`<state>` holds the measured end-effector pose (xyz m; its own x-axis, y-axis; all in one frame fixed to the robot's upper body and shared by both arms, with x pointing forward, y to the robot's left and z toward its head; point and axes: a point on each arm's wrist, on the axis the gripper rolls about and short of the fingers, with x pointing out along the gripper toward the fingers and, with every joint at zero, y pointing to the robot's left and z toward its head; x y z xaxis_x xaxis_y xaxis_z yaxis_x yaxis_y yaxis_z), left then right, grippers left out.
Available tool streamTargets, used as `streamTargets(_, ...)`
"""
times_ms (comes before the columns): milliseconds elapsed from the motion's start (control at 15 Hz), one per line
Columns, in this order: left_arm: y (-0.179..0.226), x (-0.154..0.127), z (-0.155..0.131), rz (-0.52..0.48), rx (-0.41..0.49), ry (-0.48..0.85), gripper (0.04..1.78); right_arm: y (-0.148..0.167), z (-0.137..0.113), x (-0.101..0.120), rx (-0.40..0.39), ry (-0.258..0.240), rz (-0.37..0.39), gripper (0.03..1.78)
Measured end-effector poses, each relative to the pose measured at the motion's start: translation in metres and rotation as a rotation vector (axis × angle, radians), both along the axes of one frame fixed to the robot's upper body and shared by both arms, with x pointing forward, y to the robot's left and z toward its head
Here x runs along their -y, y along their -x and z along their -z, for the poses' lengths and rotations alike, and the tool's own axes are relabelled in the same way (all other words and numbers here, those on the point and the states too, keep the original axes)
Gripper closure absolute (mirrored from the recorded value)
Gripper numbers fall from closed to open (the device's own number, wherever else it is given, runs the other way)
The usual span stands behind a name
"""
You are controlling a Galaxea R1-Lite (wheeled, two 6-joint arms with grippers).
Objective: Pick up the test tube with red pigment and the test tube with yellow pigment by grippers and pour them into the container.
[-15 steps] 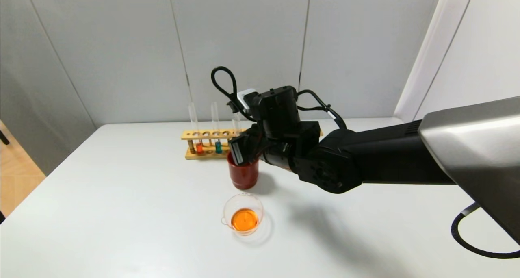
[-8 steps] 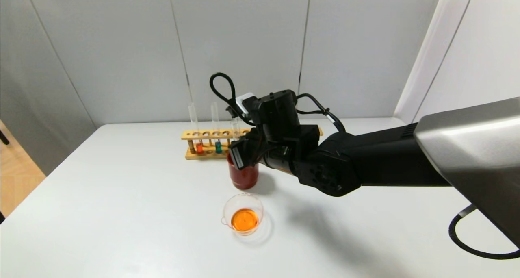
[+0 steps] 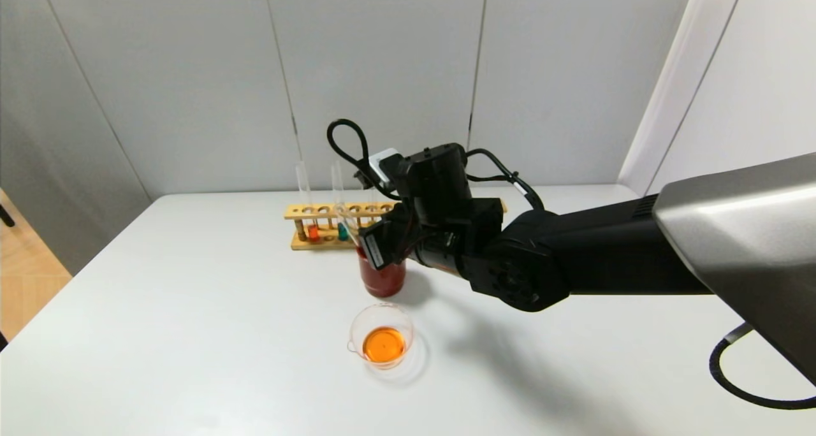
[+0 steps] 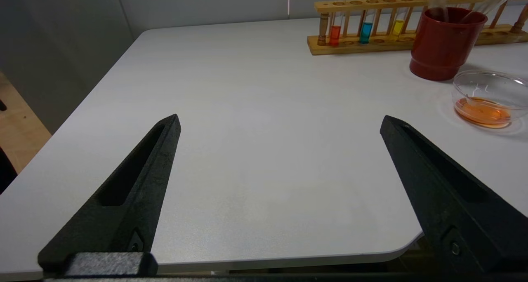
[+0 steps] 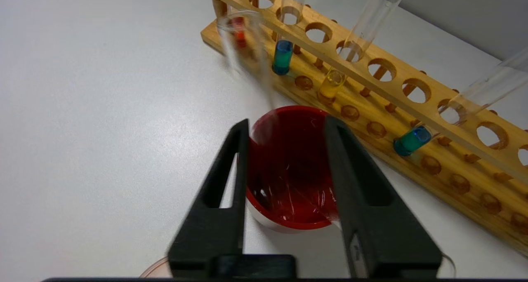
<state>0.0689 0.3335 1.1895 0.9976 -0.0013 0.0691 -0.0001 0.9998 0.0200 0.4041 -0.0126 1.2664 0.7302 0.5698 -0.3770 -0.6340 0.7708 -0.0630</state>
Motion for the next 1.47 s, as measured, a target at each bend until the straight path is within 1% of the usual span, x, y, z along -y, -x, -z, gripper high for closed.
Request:
streamTargets(200,0.000,0.000,0.000,0.000,0.000,0.000,0.11,0.000,-0.003,0.000,0.007,-0.009,0.002,0.55)
streamTargets(267,0.000,0.000,0.000,0.000,0.000,0.000,0.11,0.000,-0.006,0.001,0.015,-0.022,0.004,0.42)
streamTargets(400,0.000,0.000,0.000,0.000,0.000,0.000,0.11,0.000,-0.013,0.002,0.040,-0.048,0.007,0.20)
streamTargets(467,0.000,0.000,0.000,0.000,0.000,0.000,0.11,-0.001,-0.018,0.004,0.051,-0.059,0.012,0.14)
streamTargets(600,0.000,0.000,0.000,0.000,0.000,0.000,0.11,-0.003,-0.037,0.011,0.090,-0.092,0.033,0.07)
streamTargets(733,0.000,0.000,0.000,0.000,0.000,0.000,0.11,-0.004,-0.059,0.024,0.133,-0.127,0.063,0.07)
streamTargets(800,0.000,0.000,0.000,0.000,0.000,0.000,0.11,-0.005,-0.071,0.034,0.157,-0.143,0.094,0.07)
streamTargets(933,0.000,0.000,0.000,0.000,0.000,0.000,0.11,-0.009,-0.092,0.056,0.208,-0.161,0.203,0.07)
streamTargets(1000,0.000,0.000,0.000,0.000,0.000,0.000,0.11,-0.010,-0.102,0.068,0.229,-0.166,0.268,0.07)
streamTargets(1133,0.000,0.000,0.000,0.000,0.000,0.000,0.11,-0.007,-0.115,0.086,0.254,-0.172,0.353,0.07)
streamTargets(1333,0.000,0.000,0.000,0.000,0.000,0.000,0.11,-0.001,-0.127,0.111,0.281,-0.168,0.447,0.07)
streamTargets(1467,0.000,0.000,0.000,0.000,0.000,0.000,0.11,0.004,-0.131,0.129,0.289,-0.157,0.483,0.07)
